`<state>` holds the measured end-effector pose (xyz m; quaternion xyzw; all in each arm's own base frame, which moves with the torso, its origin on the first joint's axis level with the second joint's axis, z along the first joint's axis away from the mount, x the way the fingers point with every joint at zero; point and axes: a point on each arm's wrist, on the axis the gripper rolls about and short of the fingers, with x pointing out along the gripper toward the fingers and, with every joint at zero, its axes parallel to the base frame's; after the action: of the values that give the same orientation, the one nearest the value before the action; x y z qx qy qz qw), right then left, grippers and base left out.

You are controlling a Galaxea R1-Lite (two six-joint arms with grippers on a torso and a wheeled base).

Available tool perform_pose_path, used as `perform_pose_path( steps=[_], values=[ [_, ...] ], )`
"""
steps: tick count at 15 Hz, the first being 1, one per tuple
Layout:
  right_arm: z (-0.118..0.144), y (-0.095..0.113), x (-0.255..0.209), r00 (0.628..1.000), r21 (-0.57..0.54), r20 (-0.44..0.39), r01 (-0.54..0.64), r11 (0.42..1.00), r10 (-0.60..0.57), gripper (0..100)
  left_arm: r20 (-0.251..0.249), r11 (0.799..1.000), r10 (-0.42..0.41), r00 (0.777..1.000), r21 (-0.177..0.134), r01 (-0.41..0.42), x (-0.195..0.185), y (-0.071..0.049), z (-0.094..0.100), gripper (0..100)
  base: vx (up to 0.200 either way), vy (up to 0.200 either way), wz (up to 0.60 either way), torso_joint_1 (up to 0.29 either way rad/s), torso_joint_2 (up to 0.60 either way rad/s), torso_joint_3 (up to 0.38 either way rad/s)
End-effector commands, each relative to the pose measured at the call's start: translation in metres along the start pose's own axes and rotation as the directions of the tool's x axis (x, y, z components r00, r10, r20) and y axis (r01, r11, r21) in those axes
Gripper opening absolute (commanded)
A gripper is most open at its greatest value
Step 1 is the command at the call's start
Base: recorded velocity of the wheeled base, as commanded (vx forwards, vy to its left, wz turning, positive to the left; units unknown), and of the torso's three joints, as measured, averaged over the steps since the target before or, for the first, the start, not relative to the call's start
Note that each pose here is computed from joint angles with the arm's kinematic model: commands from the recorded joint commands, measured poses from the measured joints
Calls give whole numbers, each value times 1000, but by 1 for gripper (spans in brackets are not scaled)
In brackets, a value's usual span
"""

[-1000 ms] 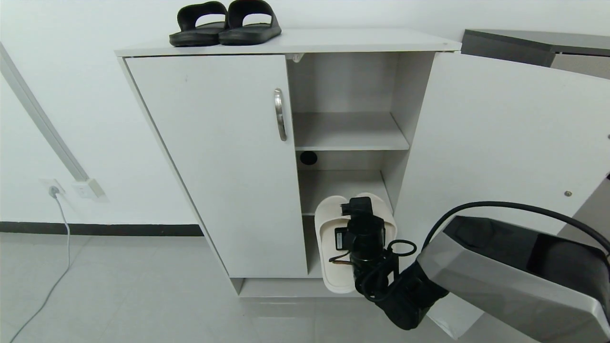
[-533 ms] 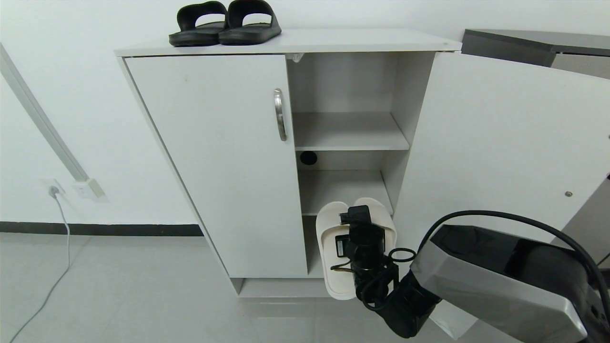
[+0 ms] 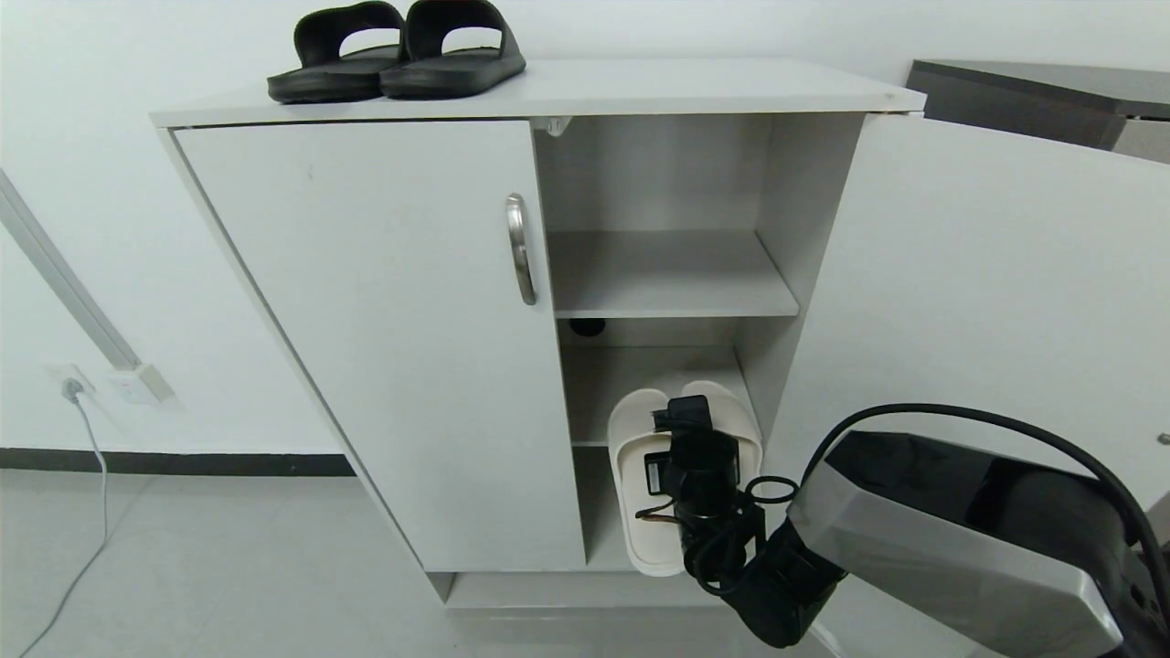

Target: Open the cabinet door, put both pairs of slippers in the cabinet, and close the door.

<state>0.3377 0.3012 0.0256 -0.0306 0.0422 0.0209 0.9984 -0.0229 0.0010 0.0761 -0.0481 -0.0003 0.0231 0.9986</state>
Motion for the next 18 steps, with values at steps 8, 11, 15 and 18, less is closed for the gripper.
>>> perform_pose_path(
  steps=[8,11,15,18],
  values=[
    [-1,4,24,1000,9,-9,-10,1000,10,0,-1,1000,2,1000,-2,-2,0,0,0,0,75,0,0,1,2,0],
    [1,6,41,1000,24,-22,9,1000,-9,0,-1,1000,2,1000,-2,-2,0,0,0,0,0,0,0,0,0,0],
    [8,5,63,997,89,-75,-19,996,26,0,-1,1000,5,1000,-3,-5,0,0,0,0,0,0,0,0,0,0],
    [13,4,78,998,97,-67,-5,995,12,0,-1,1000,5,1000,-3,-5,0,0,0,0,0,0,0,0,0,0]
  ],
)
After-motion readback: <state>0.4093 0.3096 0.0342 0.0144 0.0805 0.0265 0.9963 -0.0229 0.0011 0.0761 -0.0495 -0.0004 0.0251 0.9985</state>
